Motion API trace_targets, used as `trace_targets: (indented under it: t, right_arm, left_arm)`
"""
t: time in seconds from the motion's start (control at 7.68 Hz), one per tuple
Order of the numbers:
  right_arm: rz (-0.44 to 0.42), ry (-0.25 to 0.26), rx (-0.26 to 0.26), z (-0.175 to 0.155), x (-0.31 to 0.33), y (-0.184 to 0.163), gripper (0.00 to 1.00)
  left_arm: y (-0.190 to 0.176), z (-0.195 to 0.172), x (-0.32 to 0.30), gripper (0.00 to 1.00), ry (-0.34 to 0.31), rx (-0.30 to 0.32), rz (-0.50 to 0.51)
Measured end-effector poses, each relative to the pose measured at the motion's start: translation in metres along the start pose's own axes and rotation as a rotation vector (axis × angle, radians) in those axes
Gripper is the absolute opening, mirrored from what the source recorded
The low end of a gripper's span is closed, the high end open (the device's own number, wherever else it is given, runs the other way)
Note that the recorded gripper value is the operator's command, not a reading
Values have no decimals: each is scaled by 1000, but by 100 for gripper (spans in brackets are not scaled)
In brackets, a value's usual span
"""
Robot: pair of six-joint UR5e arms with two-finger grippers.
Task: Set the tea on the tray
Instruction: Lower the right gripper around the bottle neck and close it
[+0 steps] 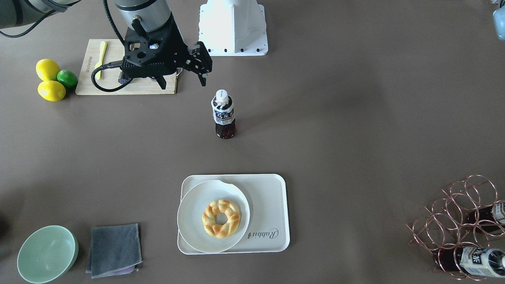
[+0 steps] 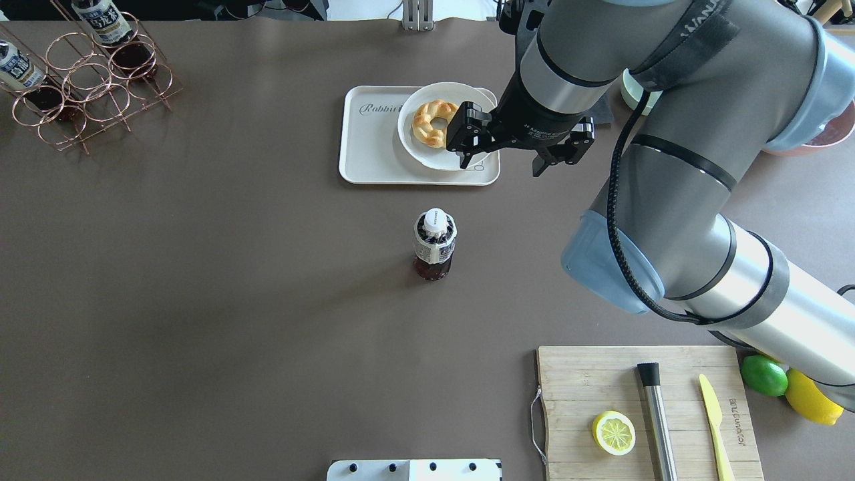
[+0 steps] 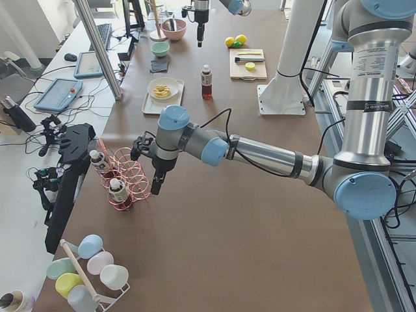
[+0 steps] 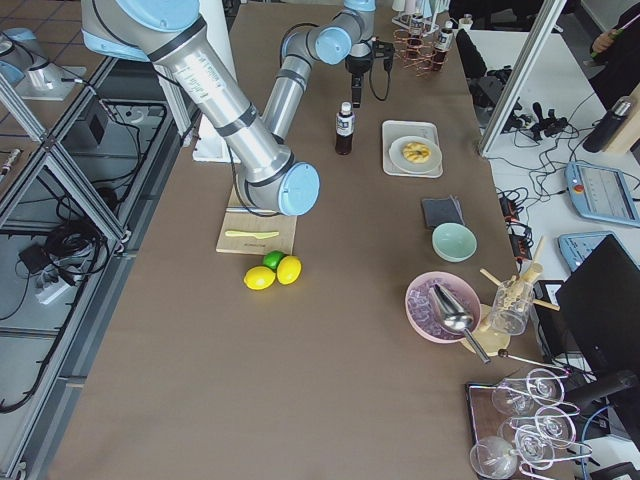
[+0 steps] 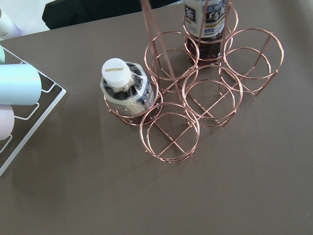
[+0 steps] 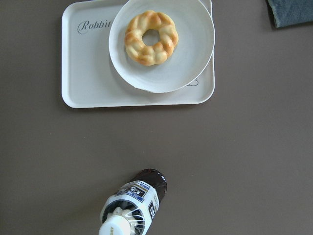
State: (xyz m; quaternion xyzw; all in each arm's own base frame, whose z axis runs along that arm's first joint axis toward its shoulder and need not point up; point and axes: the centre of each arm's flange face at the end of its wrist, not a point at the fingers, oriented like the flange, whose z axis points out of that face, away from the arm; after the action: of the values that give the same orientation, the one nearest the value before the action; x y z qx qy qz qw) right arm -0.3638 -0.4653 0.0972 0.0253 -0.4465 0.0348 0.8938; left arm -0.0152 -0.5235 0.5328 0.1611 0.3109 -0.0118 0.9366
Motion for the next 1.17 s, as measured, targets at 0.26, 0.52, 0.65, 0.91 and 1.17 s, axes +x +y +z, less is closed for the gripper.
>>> trace_targets:
  t: [0.26,0.52,0.65,0.91,1.17]
  right_arm:
    - [-13,5,-13,10,-11,12,100]
    - [-4,14,-29,24,-23,28,100]
    - [3,13,-32,27,-31,35,100]
    - [14,19,-28,33,-47,46,100]
    - [25,41,-18,46,-54,53,100]
  left_arm:
    - [14,27,-50,97,-76,45,-31]
    - [20,33,-71,97,-64,73,-97]
    - [20,32,-78,97,-59,80,-114]
    - [13,39,-81,97,-4,3,-162]
    - [12,44,-75,97,93,-113,-189]
